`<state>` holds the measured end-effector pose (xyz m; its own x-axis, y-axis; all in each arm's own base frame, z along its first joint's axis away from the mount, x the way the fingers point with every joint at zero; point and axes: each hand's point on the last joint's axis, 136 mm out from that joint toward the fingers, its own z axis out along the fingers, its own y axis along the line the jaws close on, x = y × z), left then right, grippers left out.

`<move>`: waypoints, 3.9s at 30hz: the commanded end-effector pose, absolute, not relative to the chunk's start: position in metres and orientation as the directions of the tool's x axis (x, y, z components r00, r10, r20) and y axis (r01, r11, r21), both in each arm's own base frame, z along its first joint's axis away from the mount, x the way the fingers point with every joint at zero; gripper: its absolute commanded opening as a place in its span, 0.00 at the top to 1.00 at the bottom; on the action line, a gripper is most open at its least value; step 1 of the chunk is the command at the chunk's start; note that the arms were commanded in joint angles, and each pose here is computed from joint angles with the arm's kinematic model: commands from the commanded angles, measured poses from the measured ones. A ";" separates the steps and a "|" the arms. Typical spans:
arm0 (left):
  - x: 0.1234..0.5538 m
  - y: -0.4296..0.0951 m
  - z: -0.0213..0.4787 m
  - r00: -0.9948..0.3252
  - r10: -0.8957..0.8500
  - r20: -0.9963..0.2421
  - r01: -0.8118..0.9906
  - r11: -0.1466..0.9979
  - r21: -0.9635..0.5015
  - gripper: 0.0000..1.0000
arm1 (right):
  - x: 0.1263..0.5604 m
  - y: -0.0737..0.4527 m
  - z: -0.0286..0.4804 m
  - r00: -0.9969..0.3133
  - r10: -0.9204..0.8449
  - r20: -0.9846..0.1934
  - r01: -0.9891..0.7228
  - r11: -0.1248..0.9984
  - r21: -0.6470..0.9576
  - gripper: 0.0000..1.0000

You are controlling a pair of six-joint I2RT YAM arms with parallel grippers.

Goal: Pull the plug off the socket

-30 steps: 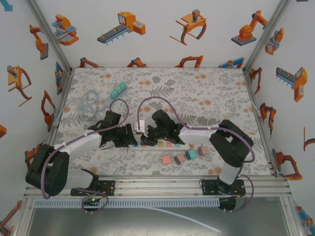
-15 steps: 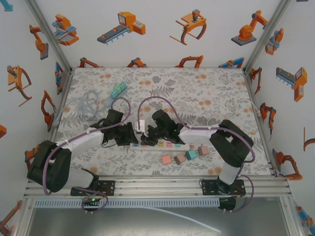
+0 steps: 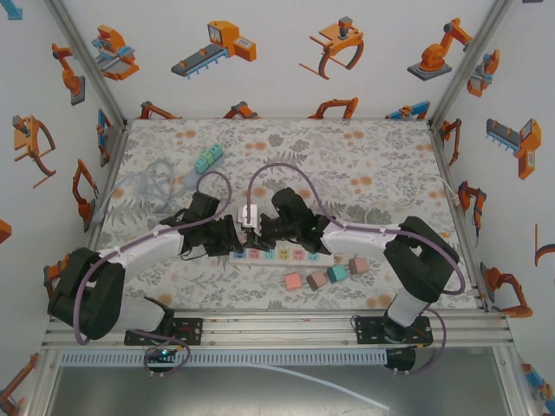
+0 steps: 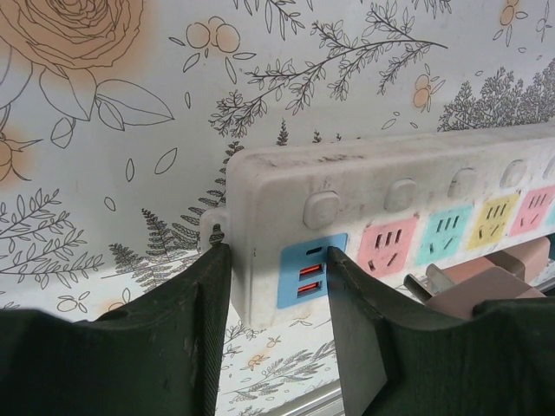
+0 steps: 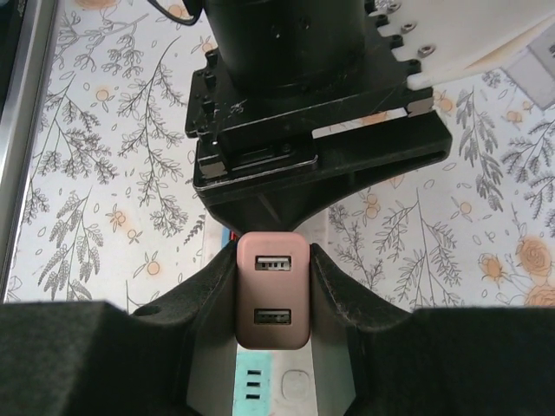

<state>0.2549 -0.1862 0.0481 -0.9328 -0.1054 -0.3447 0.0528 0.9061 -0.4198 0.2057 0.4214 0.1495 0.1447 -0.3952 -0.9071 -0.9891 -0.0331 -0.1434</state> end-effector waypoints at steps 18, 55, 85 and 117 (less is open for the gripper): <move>0.242 -0.160 0.170 -0.747 -0.042 -0.663 0.260 0.900 -0.350 0.46 | 0.249 0.365 0.237 -0.581 0.362 -0.729 -0.506 0.542 0.671 0.91; 0.178 -0.165 0.238 -0.296 0.454 -0.841 0.790 0.611 0.052 0.03 | 0.150 0.312 0.028 -0.552 0.793 -0.258 0.347 0.500 0.793 0.49; 0.201 -0.174 0.234 -0.371 0.410 -0.833 0.749 0.662 -0.007 0.03 | 0.155 0.274 0.131 -0.546 0.697 -0.464 0.161 0.631 0.759 0.17; 0.511 -0.114 0.204 -0.497 0.295 -0.816 0.364 0.925 0.113 0.02 | 0.265 0.320 0.191 -0.407 -0.318 -0.856 -0.634 0.773 0.014 0.00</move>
